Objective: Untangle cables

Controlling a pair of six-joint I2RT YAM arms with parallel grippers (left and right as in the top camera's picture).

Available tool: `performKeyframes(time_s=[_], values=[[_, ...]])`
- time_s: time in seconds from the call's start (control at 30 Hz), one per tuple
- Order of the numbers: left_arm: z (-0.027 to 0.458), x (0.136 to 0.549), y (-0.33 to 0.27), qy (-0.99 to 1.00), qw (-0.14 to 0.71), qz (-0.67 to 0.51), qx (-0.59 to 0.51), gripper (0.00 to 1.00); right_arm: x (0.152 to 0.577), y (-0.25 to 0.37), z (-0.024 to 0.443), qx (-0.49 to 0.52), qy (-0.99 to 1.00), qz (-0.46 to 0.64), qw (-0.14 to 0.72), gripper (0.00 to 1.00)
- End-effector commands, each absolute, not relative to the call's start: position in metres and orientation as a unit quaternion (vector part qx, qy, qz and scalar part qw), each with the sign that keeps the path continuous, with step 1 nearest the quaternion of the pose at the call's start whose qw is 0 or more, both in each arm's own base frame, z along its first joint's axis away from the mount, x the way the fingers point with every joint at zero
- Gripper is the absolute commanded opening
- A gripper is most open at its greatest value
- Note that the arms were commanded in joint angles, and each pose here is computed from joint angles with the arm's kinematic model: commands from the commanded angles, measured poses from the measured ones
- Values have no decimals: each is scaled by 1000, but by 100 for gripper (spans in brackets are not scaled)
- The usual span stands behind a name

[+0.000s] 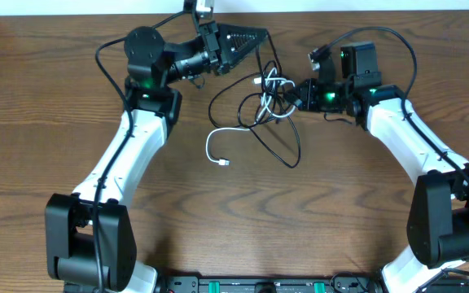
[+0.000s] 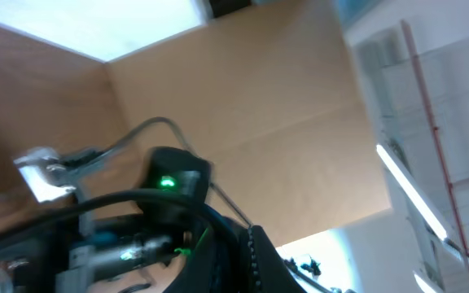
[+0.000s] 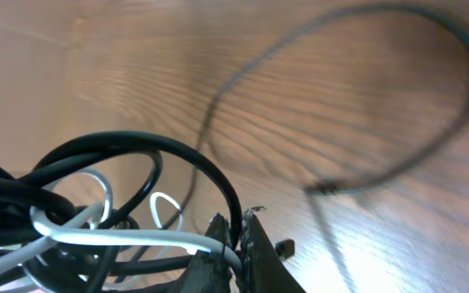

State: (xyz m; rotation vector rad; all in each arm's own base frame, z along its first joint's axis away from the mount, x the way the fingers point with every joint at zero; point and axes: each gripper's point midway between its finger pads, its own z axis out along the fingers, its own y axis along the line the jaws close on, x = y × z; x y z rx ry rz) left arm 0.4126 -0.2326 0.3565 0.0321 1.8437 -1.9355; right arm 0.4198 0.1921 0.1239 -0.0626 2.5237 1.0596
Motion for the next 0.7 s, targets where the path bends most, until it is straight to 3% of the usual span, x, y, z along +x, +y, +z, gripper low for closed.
performKeyframes(time_s=[0.0, 0.1, 0.23, 0.67], values=[[359, 438, -195, 686, 334, -646, 14, 7, 426, 141, 78, 62, 946, 258, 187, 1], [292, 470, -146, 763, 363, -530, -71, 7, 422, 110, 64, 105, 962, 179, 180, 1], [229, 478, -92, 832, 363, -393, -149, 7, 422, 92, 75, 117, 963, 131, 203, 1], [168, 457, -32, 899, 325, -221, -193, 7, 401, 46, 218, 135, 916, 58, 374, 1]])
